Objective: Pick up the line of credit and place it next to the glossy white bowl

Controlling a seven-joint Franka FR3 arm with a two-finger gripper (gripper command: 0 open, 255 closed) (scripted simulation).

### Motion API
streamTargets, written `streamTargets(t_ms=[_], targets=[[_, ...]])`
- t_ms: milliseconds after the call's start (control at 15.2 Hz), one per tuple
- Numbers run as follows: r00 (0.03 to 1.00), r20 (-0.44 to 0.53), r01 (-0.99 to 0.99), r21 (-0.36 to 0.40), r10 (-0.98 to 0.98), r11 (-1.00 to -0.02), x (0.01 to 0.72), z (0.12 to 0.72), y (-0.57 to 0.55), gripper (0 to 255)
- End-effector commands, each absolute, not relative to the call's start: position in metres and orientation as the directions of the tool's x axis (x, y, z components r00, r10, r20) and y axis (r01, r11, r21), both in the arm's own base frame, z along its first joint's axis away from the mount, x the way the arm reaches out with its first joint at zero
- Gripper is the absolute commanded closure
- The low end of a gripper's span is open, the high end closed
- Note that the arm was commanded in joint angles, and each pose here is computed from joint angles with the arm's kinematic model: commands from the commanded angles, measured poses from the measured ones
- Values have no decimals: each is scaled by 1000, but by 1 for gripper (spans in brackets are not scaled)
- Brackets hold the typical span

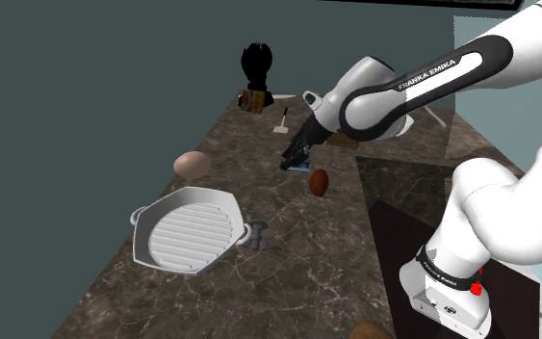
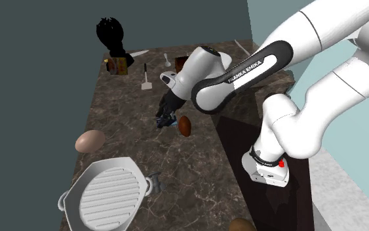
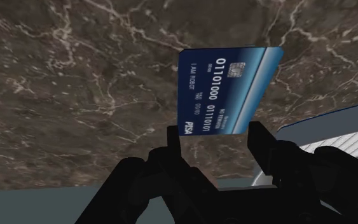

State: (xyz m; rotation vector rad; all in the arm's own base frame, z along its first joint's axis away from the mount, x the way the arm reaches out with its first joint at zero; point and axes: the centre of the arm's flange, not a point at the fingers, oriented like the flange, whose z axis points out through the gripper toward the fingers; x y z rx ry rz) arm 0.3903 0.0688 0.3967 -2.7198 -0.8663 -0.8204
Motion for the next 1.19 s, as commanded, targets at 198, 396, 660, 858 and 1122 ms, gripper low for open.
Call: streamTargets(t_ms=[198,396,660,858,1122], targets=[[680,551,577,4,483,-817,390,423,69,255],[680,551,577,4,483,-817,390,439,69,255],[680,551,577,4,483,-817,390,460,69,255],[680,551,577,4,483,-817,376,460,32,255],[680,551,577,4,483,-817,357,460,-18,255]])
